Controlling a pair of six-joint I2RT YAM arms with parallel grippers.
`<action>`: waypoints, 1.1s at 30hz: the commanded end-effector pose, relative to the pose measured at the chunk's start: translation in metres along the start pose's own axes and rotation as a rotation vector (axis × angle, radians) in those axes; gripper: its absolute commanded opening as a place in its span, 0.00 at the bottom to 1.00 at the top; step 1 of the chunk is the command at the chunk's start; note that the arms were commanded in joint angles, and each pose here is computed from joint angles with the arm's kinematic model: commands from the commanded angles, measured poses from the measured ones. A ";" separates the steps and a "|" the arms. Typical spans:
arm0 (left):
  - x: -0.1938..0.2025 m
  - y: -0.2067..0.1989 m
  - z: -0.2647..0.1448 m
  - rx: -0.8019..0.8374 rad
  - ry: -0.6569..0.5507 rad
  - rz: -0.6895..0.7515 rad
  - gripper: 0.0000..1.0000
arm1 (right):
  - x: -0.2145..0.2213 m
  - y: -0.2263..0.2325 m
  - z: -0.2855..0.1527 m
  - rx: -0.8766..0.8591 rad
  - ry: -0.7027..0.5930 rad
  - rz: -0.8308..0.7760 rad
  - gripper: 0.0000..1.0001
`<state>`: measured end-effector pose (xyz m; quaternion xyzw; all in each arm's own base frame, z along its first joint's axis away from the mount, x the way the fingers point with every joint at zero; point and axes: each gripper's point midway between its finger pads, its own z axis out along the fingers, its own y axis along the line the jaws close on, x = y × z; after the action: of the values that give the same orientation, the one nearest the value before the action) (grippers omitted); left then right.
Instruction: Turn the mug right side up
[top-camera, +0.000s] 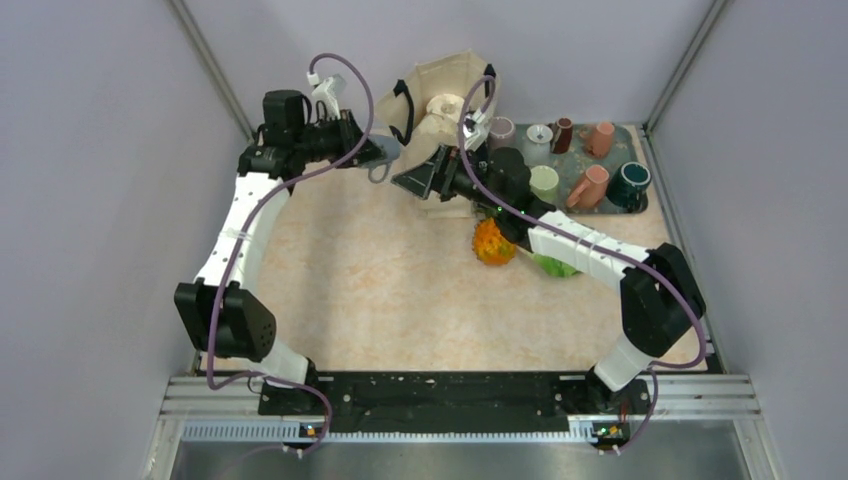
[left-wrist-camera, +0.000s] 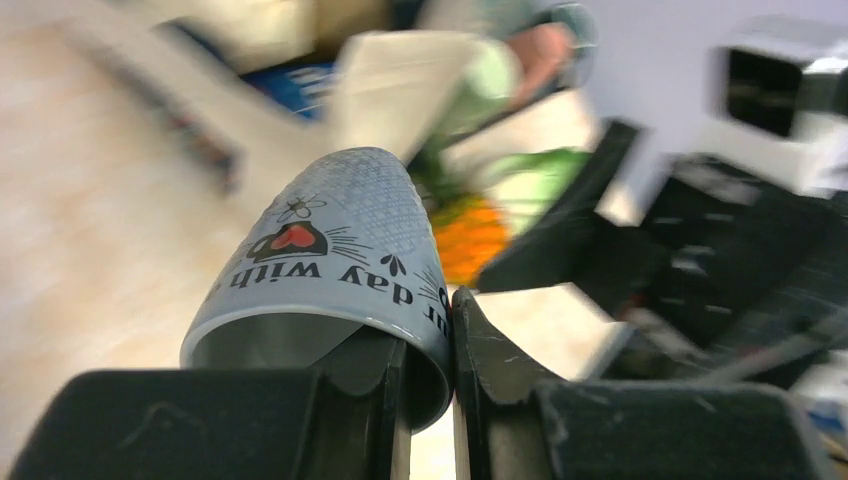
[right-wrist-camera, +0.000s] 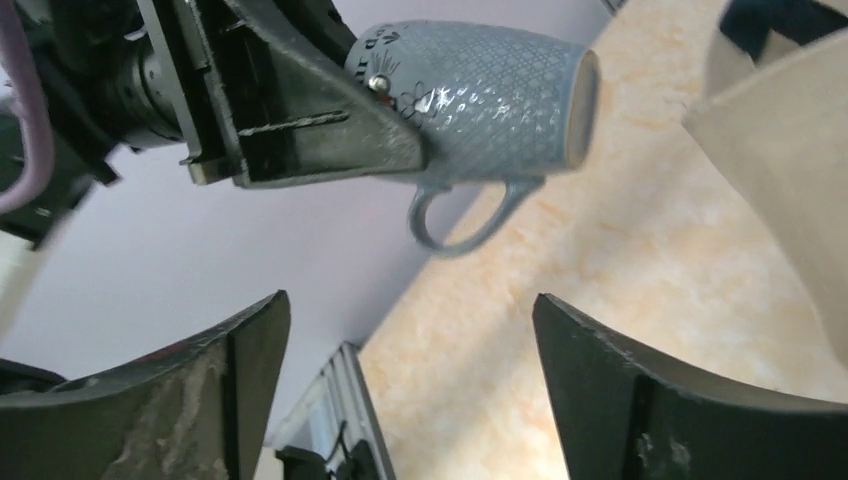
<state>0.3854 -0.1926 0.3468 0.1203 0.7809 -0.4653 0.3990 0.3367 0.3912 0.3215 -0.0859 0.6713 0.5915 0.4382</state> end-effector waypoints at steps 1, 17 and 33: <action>0.013 0.083 -0.044 -0.473 0.092 0.287 0.00 | 0.012 -0.015 -0.003 0.084 0.074 -0.123 0.98; 0.115 0.273 -0.176 -0.938 0.860 0.317 0.00 | 0.007 -0.050 -0.041 0.331 0.148 -0.369 0.99; 0.149 0.328 -0.169 -0.792 0.825 0.158 0.23 | -0.036 -0.089 -0.096 0.698 0.119 -0.536 0.99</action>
<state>0.3752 0.0976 0.0672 0.1882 0.9785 0.0011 0.0841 0.3557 0.3074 0.2368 -0.1646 0.8139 0.2693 0.4878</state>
